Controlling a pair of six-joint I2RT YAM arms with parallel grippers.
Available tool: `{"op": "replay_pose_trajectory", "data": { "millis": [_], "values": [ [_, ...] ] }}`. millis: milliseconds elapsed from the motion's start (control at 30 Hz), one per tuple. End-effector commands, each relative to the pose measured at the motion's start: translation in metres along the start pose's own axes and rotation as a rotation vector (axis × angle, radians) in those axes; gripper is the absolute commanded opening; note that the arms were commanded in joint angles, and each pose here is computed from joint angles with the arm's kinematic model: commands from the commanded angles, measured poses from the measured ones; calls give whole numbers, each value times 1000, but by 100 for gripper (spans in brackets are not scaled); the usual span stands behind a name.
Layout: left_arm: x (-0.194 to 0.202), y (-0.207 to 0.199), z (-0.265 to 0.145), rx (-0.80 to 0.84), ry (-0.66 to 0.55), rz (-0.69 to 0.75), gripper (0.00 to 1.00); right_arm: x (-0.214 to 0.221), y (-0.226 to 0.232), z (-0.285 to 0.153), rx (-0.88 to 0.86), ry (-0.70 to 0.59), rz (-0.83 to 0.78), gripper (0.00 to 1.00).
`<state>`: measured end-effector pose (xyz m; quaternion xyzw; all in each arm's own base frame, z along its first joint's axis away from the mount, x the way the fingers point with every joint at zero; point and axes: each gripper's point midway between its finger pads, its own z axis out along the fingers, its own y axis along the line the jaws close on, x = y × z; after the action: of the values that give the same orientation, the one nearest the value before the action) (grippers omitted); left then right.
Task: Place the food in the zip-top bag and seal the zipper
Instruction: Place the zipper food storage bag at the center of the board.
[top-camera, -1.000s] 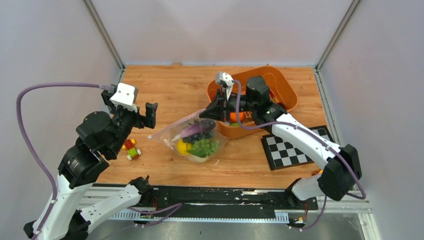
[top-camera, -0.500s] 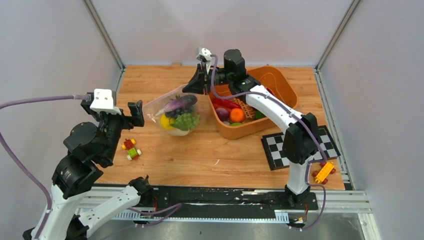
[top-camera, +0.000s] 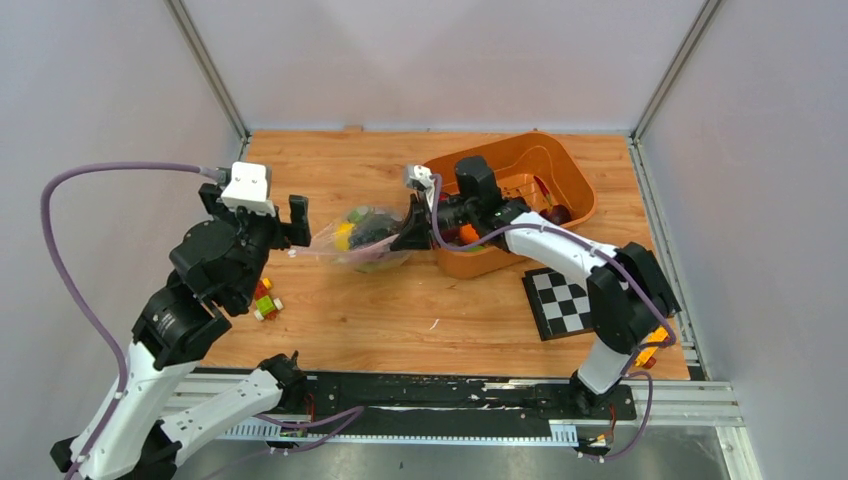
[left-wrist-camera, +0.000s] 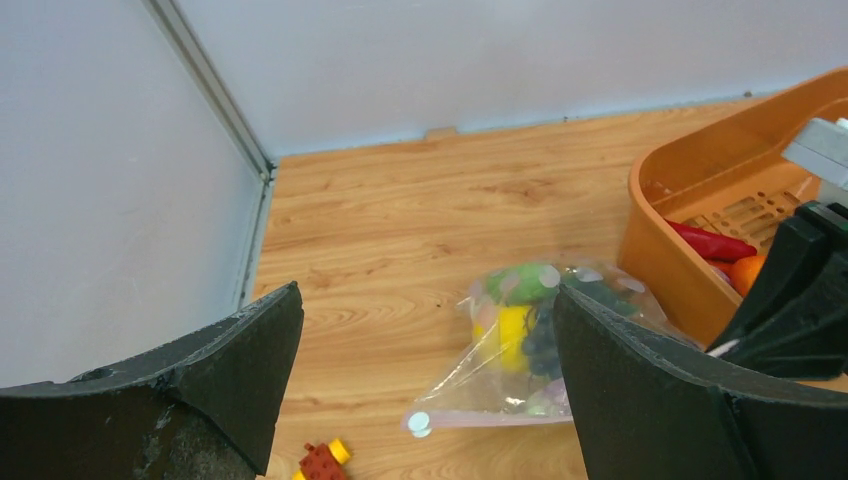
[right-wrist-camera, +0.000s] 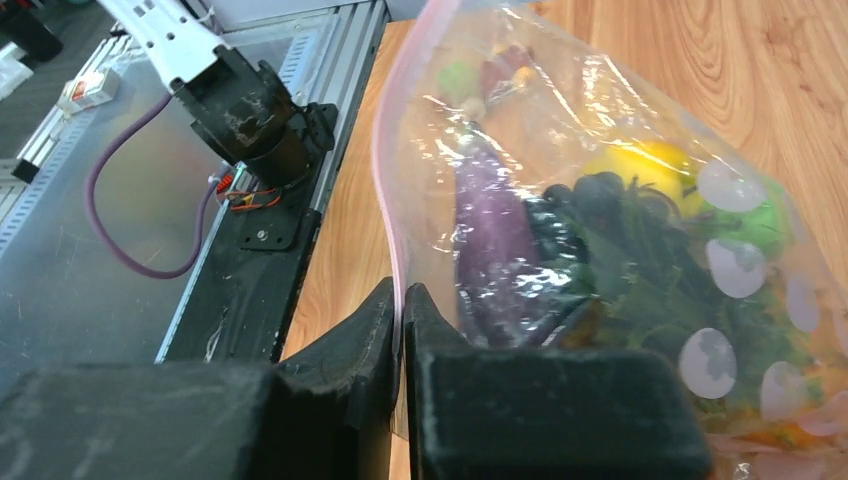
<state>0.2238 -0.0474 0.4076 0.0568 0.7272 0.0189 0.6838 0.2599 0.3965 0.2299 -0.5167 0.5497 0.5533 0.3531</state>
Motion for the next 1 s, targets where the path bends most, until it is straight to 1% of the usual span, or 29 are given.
{"op": "replay_pose_trajectory", "data": {
  "millis": [0, 100, 267, 433, 500, 600, 633, 733, 767, 833, 967],
  "values": [
    [-3, -15, 11, 35, -11, -25, 100, -26, 32, -10, -7, -23, -171, 8],
    [-2, -21, 15, 56, -3, -22, 100, -19, 42, -11, -17, -13, -162, 10],
    [6, -30, 19, 85, 20, -16, 100, -10, 67, -11, -56, 18, -155, 18],
    [21, -46, 25, 138, 64, -1, 100, 9, 115, -13, -168, 81, -155, 22],
    [31, -53, 28, 155, 87, -5, 100, 12, 129, -17, -181, 99, -169, 23],
    [50, -68, 31, 200, 120, -29, 100, 9, 130, -21, -116, 80, -178, 25],
    [61, -74, 33, 216, 143, -37, 100, 8, 128, -22, -81, 71, -183, 27],
    [91, -92, 35, 260, 207, -89, 100, 10, 98, -27, 126, 52, -154, 29],
    [103, -97, 35, 271, 233, -101, 100, 11, 86, -29, 203, 48, -125, 30],
    [122, -100, 35, 263, 273, -128, 100, 16, 68, -30, 302, 54, -57, 31],
    [150, -101, 35, 227, 309, -193, 100, 36, 40, -22, 402, 126, 140, 31]
  ]
}}
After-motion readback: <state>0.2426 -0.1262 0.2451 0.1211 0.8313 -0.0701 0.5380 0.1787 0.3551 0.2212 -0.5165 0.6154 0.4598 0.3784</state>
